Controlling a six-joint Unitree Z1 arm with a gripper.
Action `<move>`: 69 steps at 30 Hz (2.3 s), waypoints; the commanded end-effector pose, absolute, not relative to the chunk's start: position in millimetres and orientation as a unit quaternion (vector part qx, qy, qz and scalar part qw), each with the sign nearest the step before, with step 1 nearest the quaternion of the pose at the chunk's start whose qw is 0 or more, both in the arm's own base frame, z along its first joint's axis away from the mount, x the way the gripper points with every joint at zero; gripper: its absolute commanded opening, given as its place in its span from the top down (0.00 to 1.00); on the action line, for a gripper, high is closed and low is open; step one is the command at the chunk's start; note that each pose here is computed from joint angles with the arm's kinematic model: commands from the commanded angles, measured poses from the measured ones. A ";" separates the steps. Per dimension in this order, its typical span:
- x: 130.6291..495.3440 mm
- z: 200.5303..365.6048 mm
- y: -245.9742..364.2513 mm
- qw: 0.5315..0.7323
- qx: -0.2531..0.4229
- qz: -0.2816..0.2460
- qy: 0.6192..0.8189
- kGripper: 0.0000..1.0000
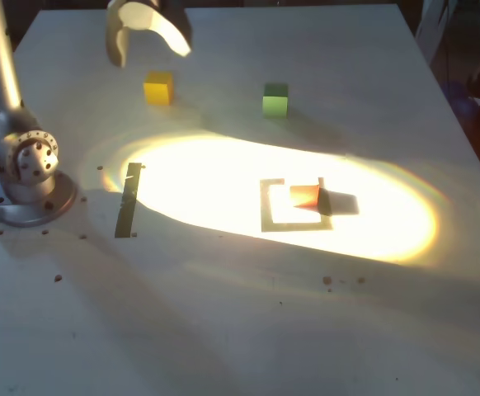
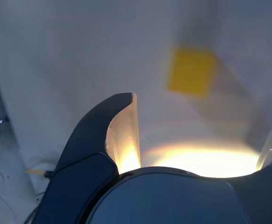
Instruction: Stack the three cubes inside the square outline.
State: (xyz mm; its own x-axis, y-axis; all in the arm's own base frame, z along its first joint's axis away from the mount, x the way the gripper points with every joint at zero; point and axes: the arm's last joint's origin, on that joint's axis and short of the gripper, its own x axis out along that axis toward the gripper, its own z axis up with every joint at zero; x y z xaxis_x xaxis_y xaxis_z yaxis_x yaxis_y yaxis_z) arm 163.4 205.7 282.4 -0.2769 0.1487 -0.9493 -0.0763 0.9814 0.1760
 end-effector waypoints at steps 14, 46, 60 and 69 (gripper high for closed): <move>165.3 238.9 255.0 0.587 -0.009 0.046 0.808 0.08; 173.7 217.9 258.5 0.616 -0.019 0.005 0.788 0.61; 195.2 265.2 212.4 0.650 0.029 0.004 0.759 0.61; 256.2 326.6 90.5 0.651 0.041 0.024 0.758 0.61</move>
State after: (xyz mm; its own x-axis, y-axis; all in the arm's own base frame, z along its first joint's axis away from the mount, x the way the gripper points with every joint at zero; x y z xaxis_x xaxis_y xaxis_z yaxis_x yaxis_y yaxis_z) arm 229.9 149.7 322.4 -0.1495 0.0728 -0.9861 0.0128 0.9973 0.0717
